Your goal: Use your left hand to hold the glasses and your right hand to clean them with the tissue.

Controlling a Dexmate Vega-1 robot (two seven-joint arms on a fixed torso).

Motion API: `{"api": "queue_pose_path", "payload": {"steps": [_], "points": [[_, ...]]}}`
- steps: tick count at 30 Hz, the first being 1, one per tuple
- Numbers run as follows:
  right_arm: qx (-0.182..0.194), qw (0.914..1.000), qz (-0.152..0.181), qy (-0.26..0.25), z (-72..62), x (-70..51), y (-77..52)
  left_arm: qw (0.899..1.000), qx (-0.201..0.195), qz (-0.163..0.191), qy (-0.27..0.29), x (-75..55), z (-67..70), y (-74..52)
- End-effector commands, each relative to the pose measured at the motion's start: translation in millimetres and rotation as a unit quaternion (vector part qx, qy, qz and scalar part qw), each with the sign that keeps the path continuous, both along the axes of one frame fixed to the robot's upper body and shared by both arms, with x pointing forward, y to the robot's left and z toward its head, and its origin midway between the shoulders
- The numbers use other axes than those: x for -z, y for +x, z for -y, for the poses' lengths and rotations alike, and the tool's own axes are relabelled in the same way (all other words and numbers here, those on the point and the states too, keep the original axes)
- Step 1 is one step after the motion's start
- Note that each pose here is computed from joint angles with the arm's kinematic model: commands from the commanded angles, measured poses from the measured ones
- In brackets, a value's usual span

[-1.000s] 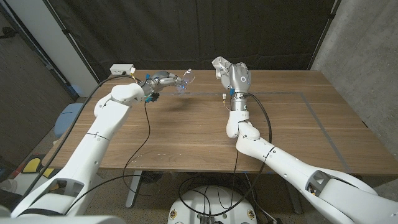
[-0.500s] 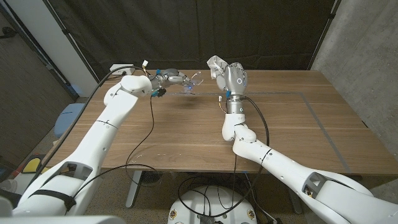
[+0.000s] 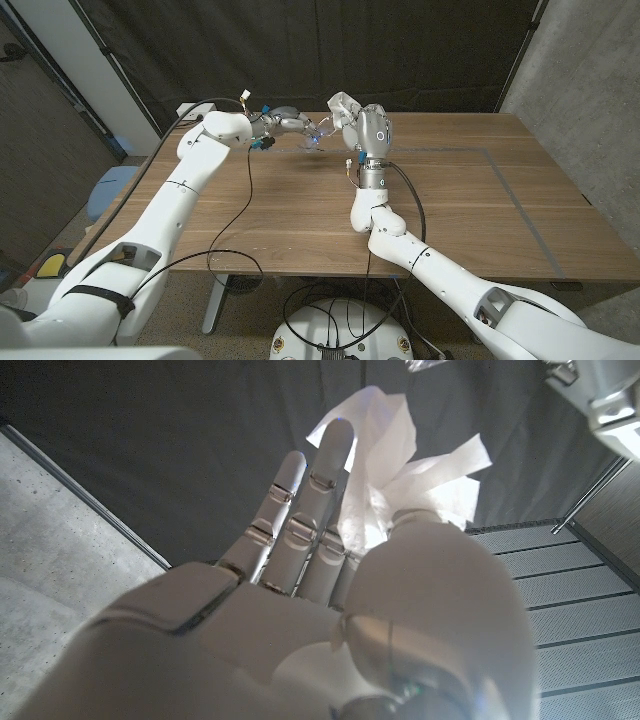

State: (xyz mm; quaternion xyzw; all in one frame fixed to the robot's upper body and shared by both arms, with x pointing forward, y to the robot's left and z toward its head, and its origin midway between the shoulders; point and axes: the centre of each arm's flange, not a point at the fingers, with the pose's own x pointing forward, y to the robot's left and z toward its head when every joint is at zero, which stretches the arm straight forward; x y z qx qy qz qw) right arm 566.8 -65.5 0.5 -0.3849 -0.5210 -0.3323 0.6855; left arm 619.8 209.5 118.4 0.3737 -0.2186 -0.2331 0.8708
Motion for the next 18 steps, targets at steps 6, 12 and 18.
{"api": "queue_pose_path", "payload": {"steps": [6,12,18], "points": [[0.017,0.999,-0.012,-0.039,-14.5,9.8,8.4,0.998,0.06,-0.01,-0.008,-12.7,5.5,0.4],[0.022,0.9987,-0.014,-0.043,-14.4,7.9,12.0,0.998,0.067,-0.019,0.0,-10.3,3.6,-2.3],[0.026,0.9984,-0.015,-0.047,-12.6,5.8,13.9,0.997,0.068,-0.025,0.008,-9.0,0.8,-3.3]]}}
